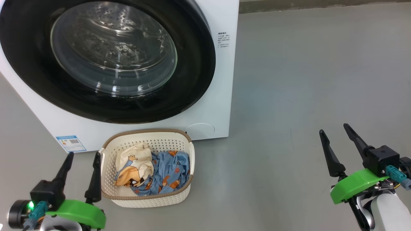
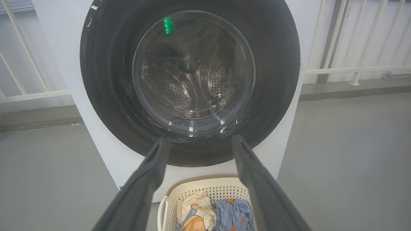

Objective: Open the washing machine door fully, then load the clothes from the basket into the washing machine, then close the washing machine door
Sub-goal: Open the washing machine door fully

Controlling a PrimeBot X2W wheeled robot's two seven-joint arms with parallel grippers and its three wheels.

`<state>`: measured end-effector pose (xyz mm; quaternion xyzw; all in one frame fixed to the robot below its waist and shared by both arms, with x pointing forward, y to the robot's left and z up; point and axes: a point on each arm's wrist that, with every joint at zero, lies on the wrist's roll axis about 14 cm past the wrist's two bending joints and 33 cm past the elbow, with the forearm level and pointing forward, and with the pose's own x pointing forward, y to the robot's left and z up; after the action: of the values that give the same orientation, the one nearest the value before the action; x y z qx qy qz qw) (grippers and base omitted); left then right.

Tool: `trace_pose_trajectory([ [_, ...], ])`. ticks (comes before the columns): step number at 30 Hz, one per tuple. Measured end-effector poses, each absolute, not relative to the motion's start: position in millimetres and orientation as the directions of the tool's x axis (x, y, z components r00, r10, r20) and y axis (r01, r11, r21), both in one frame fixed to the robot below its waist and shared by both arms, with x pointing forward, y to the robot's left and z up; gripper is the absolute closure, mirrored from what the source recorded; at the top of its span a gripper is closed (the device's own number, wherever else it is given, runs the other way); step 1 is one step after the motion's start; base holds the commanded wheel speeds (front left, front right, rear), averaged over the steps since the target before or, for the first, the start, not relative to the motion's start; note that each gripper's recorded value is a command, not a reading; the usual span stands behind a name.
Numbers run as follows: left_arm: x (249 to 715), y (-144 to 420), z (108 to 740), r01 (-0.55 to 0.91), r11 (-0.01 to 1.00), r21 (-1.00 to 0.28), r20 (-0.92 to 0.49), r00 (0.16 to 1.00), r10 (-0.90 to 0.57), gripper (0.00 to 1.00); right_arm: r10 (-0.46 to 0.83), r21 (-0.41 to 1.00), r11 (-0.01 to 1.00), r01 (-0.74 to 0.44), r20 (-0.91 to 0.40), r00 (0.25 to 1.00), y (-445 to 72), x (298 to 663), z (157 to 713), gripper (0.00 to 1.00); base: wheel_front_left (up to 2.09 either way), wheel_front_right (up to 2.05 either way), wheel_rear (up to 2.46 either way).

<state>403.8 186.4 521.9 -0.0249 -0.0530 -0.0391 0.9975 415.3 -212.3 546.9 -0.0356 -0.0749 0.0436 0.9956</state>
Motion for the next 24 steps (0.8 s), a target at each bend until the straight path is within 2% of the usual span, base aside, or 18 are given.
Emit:
trace_pose_trajectory([
  [24, 400.5, 191.8, 525.3, 0.065, 0.997, -0.031, 0.120, 0.991, -0.061, 0.00, 0.094, -0.060, 0.994, -0.086, 0.143, 0.985, -208.2, 421.1, 544.4, 0.00, 0.00, 0.00, 0.00],
])
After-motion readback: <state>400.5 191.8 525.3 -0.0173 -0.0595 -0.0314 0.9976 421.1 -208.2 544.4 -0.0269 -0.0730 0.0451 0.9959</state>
